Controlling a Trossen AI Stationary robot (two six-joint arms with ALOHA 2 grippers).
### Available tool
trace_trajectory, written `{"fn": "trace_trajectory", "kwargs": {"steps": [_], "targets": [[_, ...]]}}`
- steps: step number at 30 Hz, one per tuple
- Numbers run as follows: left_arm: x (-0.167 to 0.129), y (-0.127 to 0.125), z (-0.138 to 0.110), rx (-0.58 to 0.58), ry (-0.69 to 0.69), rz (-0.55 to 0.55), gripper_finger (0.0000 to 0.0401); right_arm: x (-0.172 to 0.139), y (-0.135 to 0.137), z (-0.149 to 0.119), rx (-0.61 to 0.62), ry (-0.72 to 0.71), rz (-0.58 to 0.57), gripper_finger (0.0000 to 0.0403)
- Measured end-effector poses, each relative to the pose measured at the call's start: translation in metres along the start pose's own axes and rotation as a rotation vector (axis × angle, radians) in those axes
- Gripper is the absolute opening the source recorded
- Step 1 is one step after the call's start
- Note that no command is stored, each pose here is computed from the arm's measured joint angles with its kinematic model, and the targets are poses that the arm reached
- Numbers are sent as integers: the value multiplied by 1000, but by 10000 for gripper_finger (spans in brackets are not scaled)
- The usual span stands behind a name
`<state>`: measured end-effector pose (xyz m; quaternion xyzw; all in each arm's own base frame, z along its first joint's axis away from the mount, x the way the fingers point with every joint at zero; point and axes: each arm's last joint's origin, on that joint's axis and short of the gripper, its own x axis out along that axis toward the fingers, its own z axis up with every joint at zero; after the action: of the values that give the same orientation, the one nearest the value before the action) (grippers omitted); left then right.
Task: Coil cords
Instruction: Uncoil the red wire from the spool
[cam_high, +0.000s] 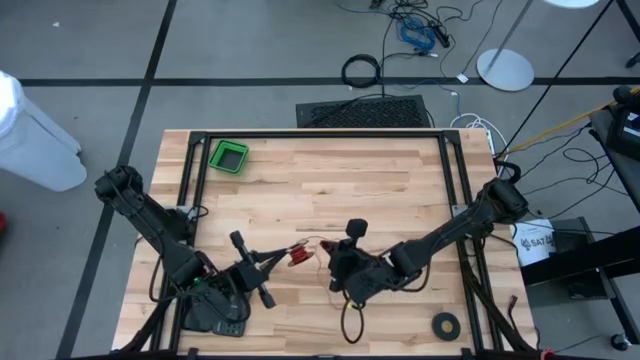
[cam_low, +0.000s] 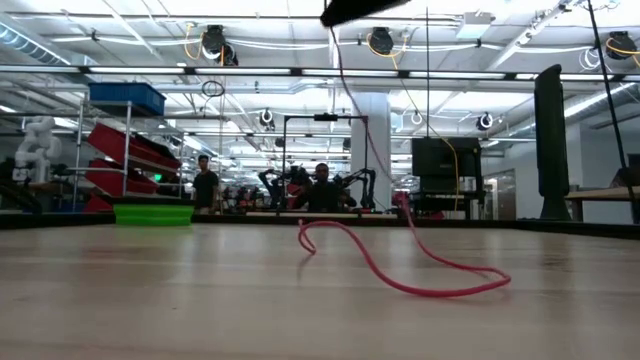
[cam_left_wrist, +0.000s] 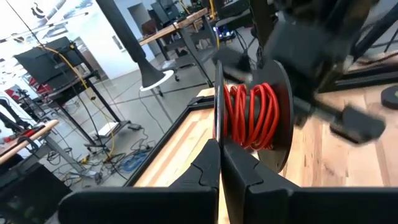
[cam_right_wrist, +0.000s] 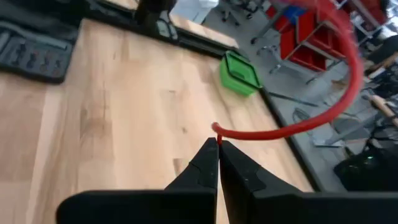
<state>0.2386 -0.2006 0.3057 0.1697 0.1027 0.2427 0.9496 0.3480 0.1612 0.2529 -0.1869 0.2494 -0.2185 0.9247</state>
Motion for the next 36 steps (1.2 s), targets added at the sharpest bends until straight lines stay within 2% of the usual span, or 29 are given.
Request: {"fn": "trace_trajectory", "kwargs": {"steps": [4, 10, 14, 18, 28, 33, 36], "targets": [[0, 0, 0, 1, 0, 2, 4, 15, 1, -18, -10, -21, 35, 0], [0, 0, 0, 5, 0, 7, 4, 38, -2, -47, 21, -108, 173, 0], [0, 2, 0, 10, 0, 50, 4, 43, -1, -60, 34, -135, 281, 1], [0, 2, 0, 26, 1, 60, 4, 42, 1, -66, 3, -104, 304, 8], [0, 4, 0, 26, 0, 126, 4, 37, 2, -66, -5, -91, 305, 30], [1, 5, 0, 25, 1, 138, 4, 28, 1, -50, 123, -208, 304, 47], [2, 5, 0, 24, 2, 140, 4, 24, 2, -41, 160, -291, 305, 62]]}}
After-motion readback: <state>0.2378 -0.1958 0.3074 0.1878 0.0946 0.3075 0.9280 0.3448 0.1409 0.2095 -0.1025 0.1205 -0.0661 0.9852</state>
